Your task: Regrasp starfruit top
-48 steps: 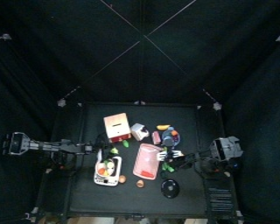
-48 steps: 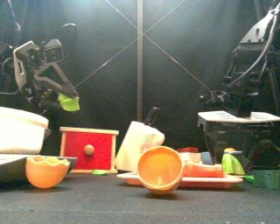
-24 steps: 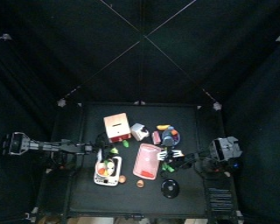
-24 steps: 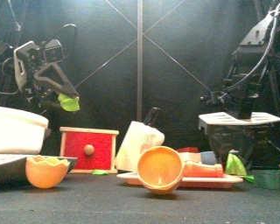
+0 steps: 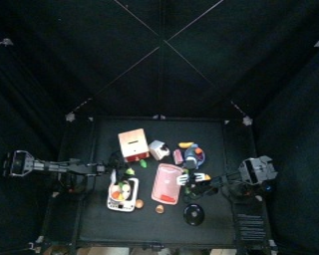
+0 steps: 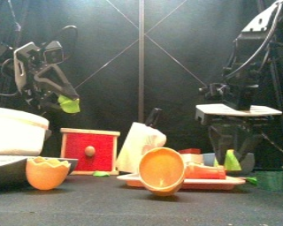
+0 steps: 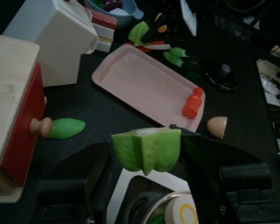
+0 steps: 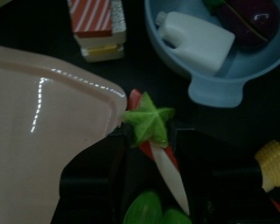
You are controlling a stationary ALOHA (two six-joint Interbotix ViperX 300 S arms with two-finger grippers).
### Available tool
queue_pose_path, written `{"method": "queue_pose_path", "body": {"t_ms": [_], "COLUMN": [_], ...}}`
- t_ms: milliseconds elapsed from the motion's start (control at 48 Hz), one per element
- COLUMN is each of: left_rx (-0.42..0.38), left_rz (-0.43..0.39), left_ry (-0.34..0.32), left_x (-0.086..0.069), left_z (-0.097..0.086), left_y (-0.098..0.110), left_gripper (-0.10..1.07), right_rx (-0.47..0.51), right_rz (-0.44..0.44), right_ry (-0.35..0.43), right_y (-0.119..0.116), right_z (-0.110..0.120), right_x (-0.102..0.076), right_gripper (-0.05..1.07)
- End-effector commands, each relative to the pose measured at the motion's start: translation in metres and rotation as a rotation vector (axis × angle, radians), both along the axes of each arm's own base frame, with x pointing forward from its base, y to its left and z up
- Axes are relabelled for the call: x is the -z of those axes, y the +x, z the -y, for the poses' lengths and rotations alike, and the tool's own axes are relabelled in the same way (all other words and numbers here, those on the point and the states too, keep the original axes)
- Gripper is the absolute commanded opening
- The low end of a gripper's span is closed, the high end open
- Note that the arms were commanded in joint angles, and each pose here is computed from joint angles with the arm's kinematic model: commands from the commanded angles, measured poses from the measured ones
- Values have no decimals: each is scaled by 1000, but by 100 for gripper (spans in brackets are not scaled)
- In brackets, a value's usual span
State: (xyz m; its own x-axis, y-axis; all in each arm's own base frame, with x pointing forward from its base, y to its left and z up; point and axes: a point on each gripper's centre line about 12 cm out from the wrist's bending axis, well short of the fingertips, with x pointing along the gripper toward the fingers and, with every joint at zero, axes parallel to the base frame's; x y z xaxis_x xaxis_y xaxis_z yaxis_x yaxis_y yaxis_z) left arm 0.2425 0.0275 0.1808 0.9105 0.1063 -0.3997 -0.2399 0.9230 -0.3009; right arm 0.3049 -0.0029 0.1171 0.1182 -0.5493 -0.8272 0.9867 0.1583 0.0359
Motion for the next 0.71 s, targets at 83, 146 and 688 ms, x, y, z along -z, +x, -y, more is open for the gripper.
{"method": "queue_pose_path", "body": {"t_ms": [83, 146, 688], "left_rx": [0, 0, 0], "left_rz": [18, 18, 16], "left_ry": [1, 1, -1], "left_x": [-5, -5, -5], "left_z": [0, 0, 0], "left_y": [3, 3, 3], "left_gripper": [67, 67, 67], "right_rx": [-16, -17, -92], "right_rz": [60, 59, 241], "right_ry": [3, 2, -55], "right_y": [9, 9, 12], "right_z": [-11, -12, -7], "right_x": [-22, -22, -83], "right_gripper": [71, 71, 71]}}
